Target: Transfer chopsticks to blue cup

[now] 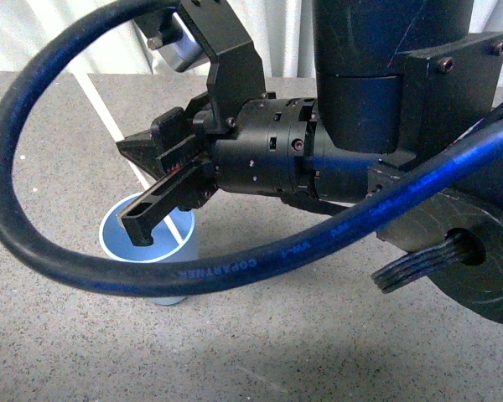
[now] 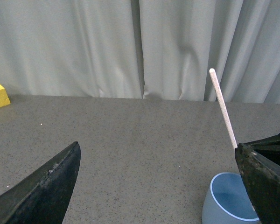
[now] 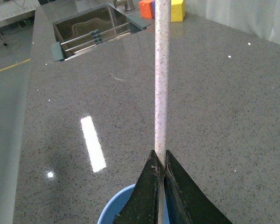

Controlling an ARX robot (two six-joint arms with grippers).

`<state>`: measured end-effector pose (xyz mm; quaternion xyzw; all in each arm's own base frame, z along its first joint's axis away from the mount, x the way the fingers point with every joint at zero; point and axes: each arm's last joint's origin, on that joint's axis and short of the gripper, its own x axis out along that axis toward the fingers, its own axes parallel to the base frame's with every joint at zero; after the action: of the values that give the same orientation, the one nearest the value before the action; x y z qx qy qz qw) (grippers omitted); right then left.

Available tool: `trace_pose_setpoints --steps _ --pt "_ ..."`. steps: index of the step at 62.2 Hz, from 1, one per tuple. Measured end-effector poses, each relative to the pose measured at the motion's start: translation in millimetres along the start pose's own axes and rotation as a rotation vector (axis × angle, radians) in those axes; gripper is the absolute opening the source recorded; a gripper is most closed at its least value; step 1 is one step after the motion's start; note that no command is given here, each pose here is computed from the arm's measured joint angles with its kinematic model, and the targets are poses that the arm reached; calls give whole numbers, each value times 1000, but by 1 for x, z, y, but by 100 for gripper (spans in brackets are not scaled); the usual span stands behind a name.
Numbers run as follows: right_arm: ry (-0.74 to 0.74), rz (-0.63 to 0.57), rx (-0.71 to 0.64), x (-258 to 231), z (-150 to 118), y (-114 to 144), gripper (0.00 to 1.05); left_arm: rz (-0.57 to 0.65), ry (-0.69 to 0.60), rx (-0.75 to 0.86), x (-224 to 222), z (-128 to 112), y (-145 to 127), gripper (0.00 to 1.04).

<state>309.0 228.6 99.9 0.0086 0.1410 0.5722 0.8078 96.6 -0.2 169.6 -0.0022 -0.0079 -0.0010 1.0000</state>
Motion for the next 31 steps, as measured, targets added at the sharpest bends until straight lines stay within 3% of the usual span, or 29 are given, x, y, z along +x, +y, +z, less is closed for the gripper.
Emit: trace_pose_setpoints --steps 14,31 --pt "1 -23 3 1 -3 -2 2 0 0 0 0 0 0 98" --pt "20 -17 16 -5 -10 1 48 0 0 0 0 0 0 98"
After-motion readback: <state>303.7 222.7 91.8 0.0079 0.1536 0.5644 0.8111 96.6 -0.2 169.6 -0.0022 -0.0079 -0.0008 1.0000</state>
